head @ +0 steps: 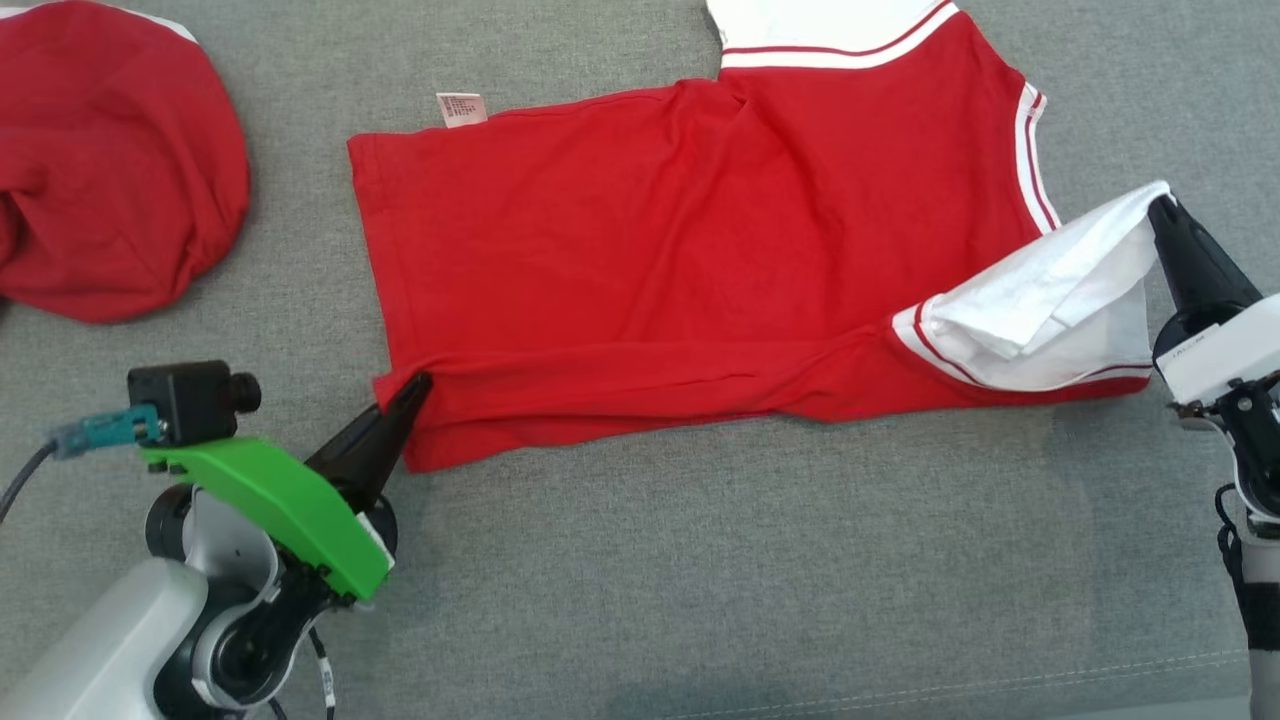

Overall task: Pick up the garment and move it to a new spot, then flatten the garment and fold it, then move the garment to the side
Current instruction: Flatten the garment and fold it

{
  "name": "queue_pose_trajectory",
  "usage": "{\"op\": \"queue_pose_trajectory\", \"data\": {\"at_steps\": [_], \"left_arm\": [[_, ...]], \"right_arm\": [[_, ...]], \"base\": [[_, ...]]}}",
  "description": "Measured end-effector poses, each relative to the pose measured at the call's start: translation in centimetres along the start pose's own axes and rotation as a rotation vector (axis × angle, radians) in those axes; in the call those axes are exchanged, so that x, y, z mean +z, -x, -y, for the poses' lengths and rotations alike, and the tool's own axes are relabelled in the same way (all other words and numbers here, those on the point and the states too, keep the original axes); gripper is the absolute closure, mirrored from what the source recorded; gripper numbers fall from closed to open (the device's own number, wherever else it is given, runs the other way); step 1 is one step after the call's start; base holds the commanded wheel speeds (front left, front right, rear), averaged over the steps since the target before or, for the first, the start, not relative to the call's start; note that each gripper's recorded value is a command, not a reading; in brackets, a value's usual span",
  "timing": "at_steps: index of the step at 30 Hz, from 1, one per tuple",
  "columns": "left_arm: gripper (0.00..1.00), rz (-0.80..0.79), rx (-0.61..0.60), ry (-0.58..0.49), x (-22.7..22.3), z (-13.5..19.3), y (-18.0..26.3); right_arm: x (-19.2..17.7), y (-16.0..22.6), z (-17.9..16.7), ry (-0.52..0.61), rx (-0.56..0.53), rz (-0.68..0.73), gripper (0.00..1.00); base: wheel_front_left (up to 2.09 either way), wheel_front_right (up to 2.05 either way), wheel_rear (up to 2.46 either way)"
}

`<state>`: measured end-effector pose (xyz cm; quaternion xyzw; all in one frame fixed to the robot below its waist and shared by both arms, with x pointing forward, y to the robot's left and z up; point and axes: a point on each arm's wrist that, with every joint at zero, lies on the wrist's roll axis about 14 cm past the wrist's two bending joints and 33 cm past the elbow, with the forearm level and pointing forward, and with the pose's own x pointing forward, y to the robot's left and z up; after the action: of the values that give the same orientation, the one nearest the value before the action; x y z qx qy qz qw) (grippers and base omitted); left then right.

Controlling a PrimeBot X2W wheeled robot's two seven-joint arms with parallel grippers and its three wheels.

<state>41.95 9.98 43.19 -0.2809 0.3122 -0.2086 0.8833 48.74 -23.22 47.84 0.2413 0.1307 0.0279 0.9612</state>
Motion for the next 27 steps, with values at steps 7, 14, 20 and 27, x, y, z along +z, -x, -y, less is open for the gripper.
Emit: {"op": "queue_pose_trajectory", "data": {"at_steps": [7, 14, 20, 27], "left_arm": [[1.0, -0.013, 0.012, -0.01, 0.9, -0.6, -2.2], [1.0, -0.056, 0.052, 0.003, 0.1, -2.2, -3.3], [1.0, -0.055, 0.076, 0.013, -0.1, -3.1, -3.7], [0.0, -0.022, 0.074, 0.047, -0.2, -2.6, -3.5]], "right_arm": [[1.3, -2.2, -0.6, 0.081, 0.01, 0.018, 1.0], [0.8, -3.9, -1.2, 0.138, 0.021, -0.006, 1.0], [-0.4, -4.7, -1.2, 0.17, 0.021, -0.026, 1.0], [-0.2, -4.7, -1.8, 0.211, 0.04, -0.016, 0.0]], "base": [[0.0, 0.0, 0.0], [0.0, 0.0, 0.0], [0.0, 0.0, 0.0], [0.0, 0.0, 0.0]]}}
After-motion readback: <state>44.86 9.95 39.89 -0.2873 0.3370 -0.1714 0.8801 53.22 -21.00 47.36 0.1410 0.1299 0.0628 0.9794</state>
